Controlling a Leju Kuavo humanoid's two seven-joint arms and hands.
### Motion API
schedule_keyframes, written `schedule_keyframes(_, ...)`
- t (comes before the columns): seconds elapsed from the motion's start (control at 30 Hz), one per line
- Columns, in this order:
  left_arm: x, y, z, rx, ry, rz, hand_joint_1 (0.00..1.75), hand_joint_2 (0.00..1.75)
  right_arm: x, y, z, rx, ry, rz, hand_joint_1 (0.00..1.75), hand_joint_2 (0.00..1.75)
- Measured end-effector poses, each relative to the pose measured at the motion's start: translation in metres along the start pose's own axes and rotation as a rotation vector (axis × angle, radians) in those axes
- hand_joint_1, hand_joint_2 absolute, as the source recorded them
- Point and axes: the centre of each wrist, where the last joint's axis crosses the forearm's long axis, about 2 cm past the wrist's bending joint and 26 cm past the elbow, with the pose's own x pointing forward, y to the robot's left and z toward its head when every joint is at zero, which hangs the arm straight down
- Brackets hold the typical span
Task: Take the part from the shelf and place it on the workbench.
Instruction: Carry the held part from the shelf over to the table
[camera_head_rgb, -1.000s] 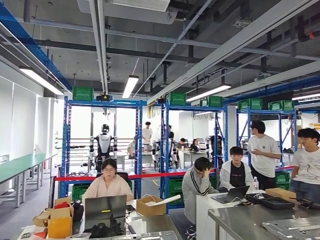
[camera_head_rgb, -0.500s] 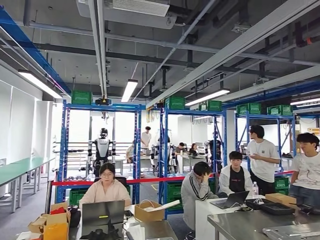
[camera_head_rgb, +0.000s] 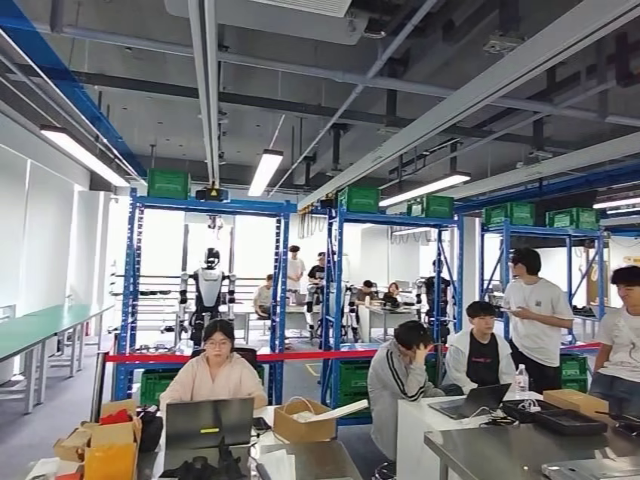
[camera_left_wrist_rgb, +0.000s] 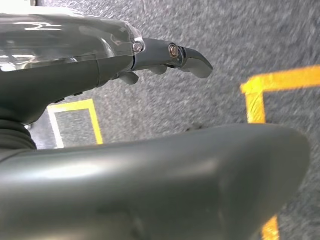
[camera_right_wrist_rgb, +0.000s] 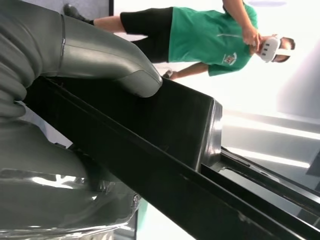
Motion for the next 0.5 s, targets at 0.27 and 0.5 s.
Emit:
schedule_keyframes(0.27,-0.0028,0.0027,0.0005,0.008,0.01,-0.005,0.0,1.75,0.0008,-0.0016,-0.0015,0.005,0.01,0.02,1.75,1.75)
schedule_keyframes(0.5,0.004,0.0024,-0.0011,0.006,-0.006,-0.007,0.0,1.75,0.0011,-0.0039,-0.0016,0.016,0.025,0.061,1.75,1.75)
